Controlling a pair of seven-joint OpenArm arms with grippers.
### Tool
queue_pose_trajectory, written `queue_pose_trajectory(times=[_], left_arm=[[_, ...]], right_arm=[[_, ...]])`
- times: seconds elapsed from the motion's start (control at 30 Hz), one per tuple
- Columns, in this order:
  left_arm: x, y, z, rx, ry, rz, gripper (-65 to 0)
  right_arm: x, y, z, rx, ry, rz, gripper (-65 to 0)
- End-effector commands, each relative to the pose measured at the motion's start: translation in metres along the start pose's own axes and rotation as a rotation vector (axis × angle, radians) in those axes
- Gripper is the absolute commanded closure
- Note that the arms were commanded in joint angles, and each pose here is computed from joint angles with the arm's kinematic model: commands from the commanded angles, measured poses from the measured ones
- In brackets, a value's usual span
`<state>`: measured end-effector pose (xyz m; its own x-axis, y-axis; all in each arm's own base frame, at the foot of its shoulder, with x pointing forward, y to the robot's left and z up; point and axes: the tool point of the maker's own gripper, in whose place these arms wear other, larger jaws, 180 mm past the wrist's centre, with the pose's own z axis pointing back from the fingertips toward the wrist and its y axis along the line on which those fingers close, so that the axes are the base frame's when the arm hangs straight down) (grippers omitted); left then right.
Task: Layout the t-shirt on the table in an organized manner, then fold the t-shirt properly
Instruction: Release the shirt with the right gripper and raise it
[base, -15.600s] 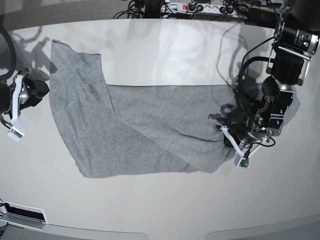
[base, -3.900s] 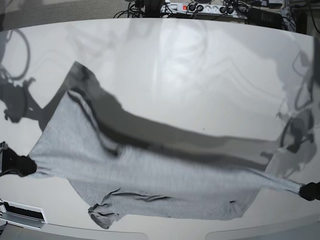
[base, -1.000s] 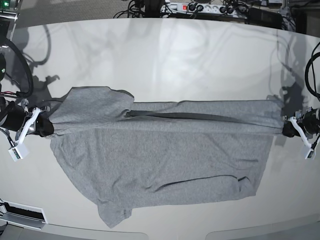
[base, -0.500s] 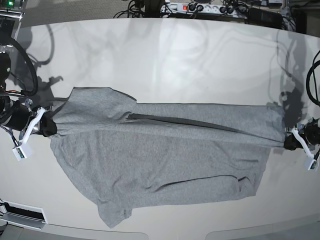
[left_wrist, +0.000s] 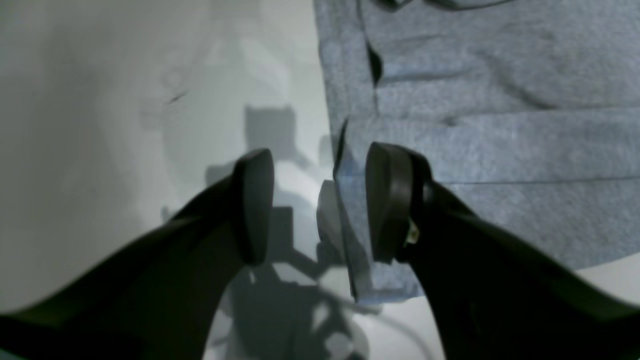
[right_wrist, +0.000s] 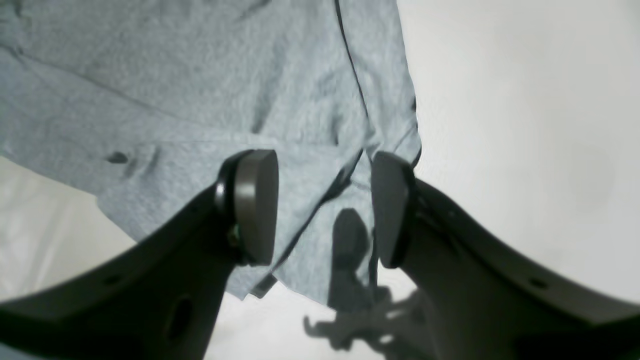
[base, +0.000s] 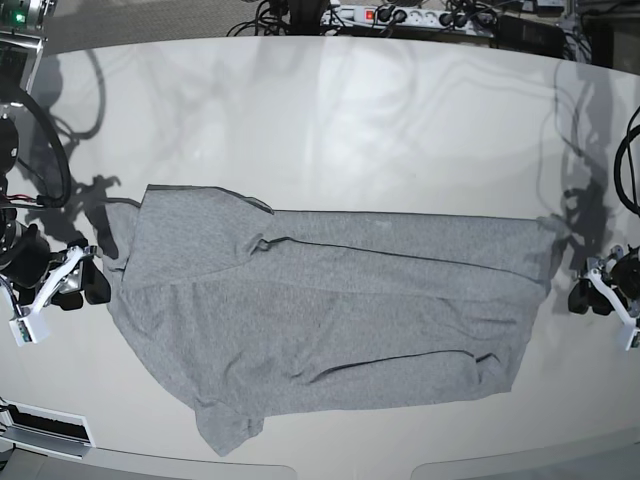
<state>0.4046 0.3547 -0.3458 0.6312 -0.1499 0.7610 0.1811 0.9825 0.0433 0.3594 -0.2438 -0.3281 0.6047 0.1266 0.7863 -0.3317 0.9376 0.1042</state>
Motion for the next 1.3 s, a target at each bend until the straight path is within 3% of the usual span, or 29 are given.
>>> queue_pose_trajectory(times=[0.0,0.17,0.37,0.63,0.9,1.03,1.27], left_arm=[[0.023,0.013,0.008,0.027,-0.054,-0.008,-31.1],[0.008,0.013,0.008,0.024,0.024,-0.007,-31.1],[0.005,0.012,0.008,0.019,0.040,0.001,-31.1],[0.002,0.011,0.008,0.017,0.055,0.002,-31.1],[0.002,0.010,0.008,0.008,0.053,0.020,-31.1],[-0.001,0.010,0.008,0.009,0.071,0.019,-31.1],[-0.003,0.010,0.008,0.008,0.083,0.020,-31.1]], right_arm=[[0.019,-0.005,0.007,-0.002,-0.036,0.015,-32.1],[-0.010,0.033,0.007,0.186,0.107,-0.062,-32.2],[-0.076,0.067,-0.002,0.246,0.198,-0.214,-32.2],[-0.136,0.056,-0.010,0.016,0.244,-0.285,-32.2],[-0.126,0.086,-0.028,0.067,0.171,-0.322,-32.2],[-0.131,0.079,-0.034,-0.016,0.191,-0.324,-32.2],[-0.133,0.072,-0.034,-0.069,0.192,-0.361,-32.1]])
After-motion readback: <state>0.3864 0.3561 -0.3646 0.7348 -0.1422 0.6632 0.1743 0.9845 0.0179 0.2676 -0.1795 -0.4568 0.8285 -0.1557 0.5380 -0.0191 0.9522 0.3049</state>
